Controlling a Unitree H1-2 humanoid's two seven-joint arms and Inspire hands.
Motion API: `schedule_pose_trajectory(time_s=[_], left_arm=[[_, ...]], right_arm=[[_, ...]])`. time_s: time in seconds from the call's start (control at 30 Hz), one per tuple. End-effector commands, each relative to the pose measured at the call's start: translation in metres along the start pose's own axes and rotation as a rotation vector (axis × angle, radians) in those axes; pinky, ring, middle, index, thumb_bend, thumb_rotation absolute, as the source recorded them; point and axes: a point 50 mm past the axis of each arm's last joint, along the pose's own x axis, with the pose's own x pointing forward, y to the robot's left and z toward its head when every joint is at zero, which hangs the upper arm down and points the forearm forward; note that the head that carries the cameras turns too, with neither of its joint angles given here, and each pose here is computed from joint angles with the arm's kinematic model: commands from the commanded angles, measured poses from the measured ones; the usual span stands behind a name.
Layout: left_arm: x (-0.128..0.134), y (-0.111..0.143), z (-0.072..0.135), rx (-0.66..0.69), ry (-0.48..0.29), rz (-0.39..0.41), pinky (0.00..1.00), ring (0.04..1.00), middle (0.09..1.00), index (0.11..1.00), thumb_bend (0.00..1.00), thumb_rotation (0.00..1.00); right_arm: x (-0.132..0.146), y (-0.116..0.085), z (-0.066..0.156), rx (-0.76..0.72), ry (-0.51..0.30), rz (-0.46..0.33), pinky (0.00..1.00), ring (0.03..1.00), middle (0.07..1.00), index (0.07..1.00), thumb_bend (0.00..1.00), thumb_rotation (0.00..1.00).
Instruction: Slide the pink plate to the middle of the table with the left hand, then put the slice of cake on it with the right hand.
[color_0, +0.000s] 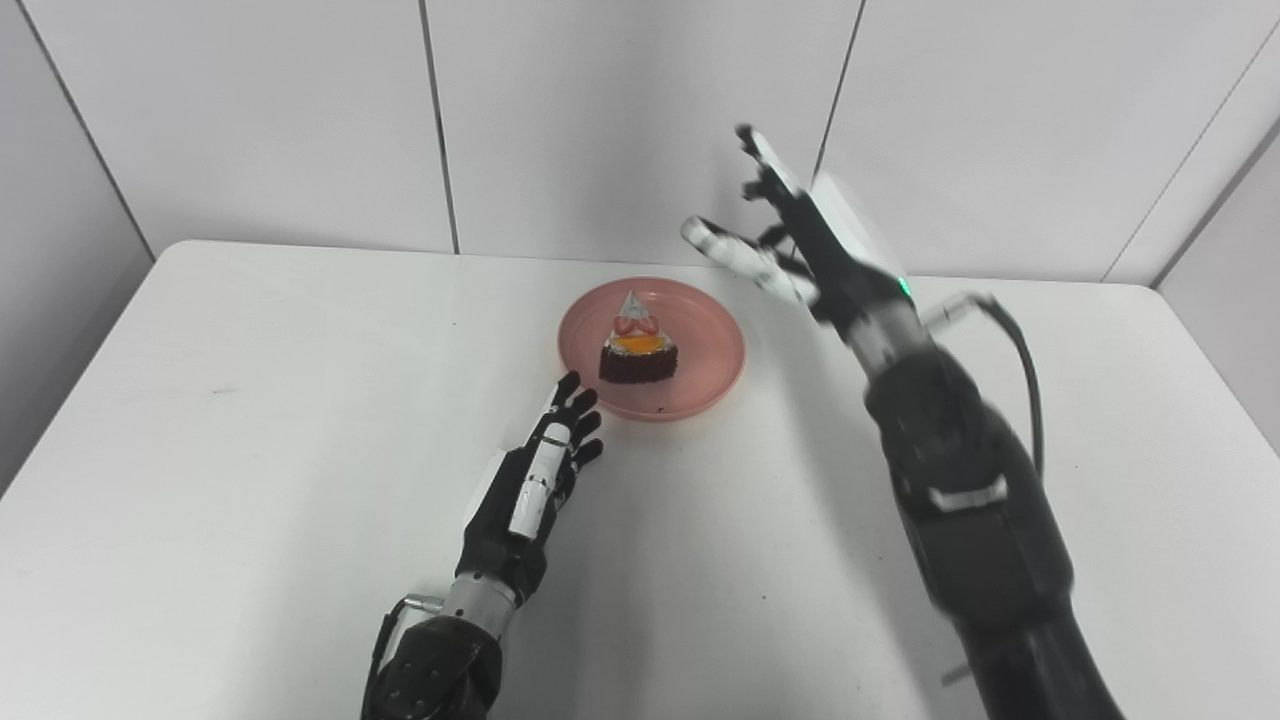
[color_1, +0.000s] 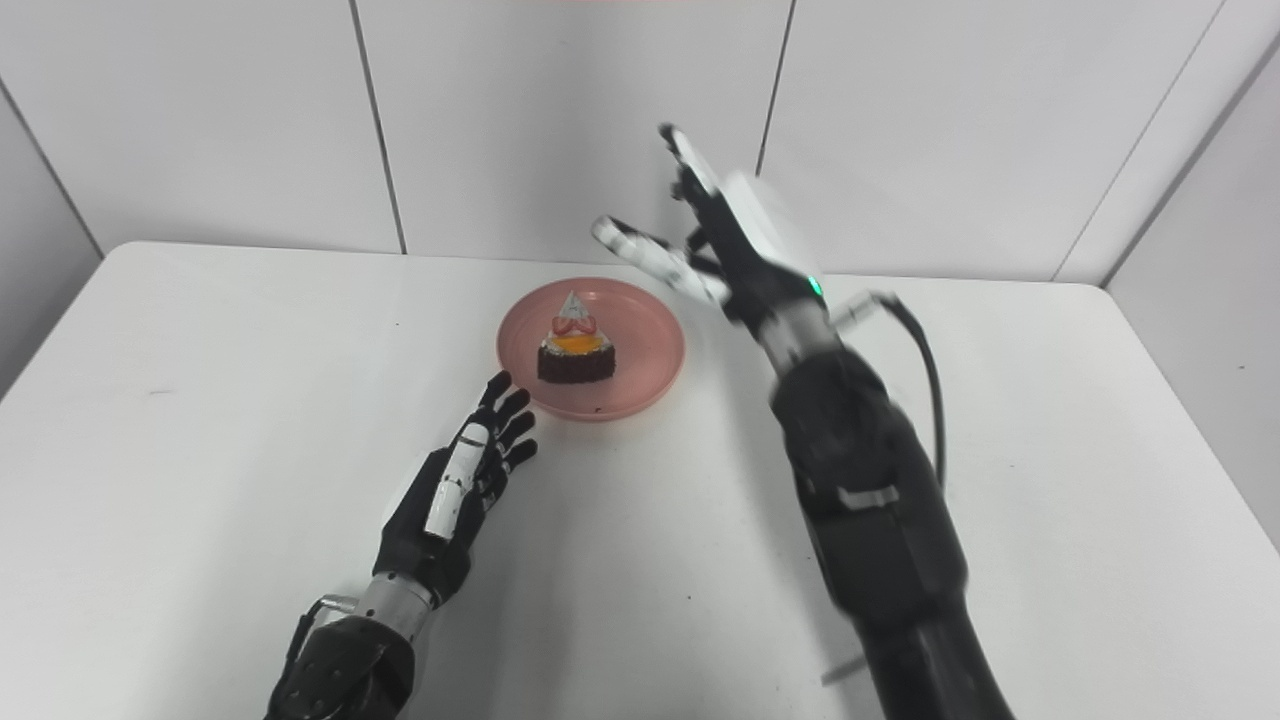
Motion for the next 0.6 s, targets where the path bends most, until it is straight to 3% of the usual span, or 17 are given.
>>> schedule_pose_trajectory(time_s=[0.0,0.1,0.23,0.57], left_arm=[[-0.009,0.011,-0.015,0.007,0.062,0.022,0.96,0.969,0.984,0.988,0.43,1.0],[-0.01,0.015,-0.015,0.021,0.058,0.023,0.95,0.967,0.982,0.986,0.43,1.0],[-0.011,0.019,-0.016,0.033,0.049,0.032,0.95,0.962,0.977,0.979,0.44,1.0],[-0.016,0.021,-0.016,0.056,0.039,0.034,0.96,0.968,0.979,0.977,0.45,1.0]], right_arm=[[-0.013,-0.001,-0.006,0.084,-0.081,-0.093,0.92,0.981,0.999,1.0,0.68,1.0],[-0.04,0.015,-0.027,0.212,-0.073,-0.134,0.96,0.997,1.0,1.0,0.68,1.0],[-0.067,0.032,-0.041,0.374,-0.123,-0.188,0.99,1.0,1.0,1.0,0.58,1.0],[-0.088,0.043,-0.038,0.405,-0.103,-0.19,0.98,0.995,0.998,0.991,0.42,1.0]])
